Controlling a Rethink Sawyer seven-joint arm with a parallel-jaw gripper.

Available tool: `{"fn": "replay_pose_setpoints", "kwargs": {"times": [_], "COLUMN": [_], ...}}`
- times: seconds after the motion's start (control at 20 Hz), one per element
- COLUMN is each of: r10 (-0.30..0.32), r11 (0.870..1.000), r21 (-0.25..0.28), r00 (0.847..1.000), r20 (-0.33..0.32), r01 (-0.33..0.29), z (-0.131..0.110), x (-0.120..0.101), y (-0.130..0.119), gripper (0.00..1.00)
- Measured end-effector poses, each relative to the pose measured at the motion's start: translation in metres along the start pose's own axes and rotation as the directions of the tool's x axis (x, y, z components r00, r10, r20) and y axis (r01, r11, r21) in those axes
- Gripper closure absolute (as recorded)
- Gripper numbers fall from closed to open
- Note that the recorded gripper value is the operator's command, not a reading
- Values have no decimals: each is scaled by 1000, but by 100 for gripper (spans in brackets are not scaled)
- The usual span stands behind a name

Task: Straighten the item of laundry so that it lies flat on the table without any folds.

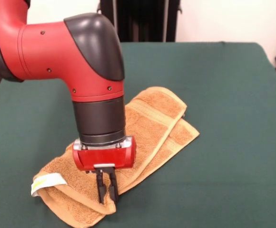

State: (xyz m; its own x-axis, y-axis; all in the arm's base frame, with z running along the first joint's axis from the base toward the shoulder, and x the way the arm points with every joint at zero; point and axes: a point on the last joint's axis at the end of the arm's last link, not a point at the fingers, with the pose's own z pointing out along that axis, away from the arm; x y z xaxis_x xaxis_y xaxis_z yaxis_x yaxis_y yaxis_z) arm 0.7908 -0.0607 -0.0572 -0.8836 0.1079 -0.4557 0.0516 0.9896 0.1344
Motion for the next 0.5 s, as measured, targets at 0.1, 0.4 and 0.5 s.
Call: {"fn": "replay_pose_setpoints", "kwargs": {"times": [0.1, 0.4, 0.5], "r10": [-8, -83, -129], "r11": [1000, 996, 991], "r21": [2, 25, 42], "r00": [1000, 997, 992], "r20": [1, 4, 3], "r01": [8, 83, 129], "z": [0, -1, -2], "x": [0, 3, 5], "y": [0, 7, 11], "gripper": [100, 100, 100]}}
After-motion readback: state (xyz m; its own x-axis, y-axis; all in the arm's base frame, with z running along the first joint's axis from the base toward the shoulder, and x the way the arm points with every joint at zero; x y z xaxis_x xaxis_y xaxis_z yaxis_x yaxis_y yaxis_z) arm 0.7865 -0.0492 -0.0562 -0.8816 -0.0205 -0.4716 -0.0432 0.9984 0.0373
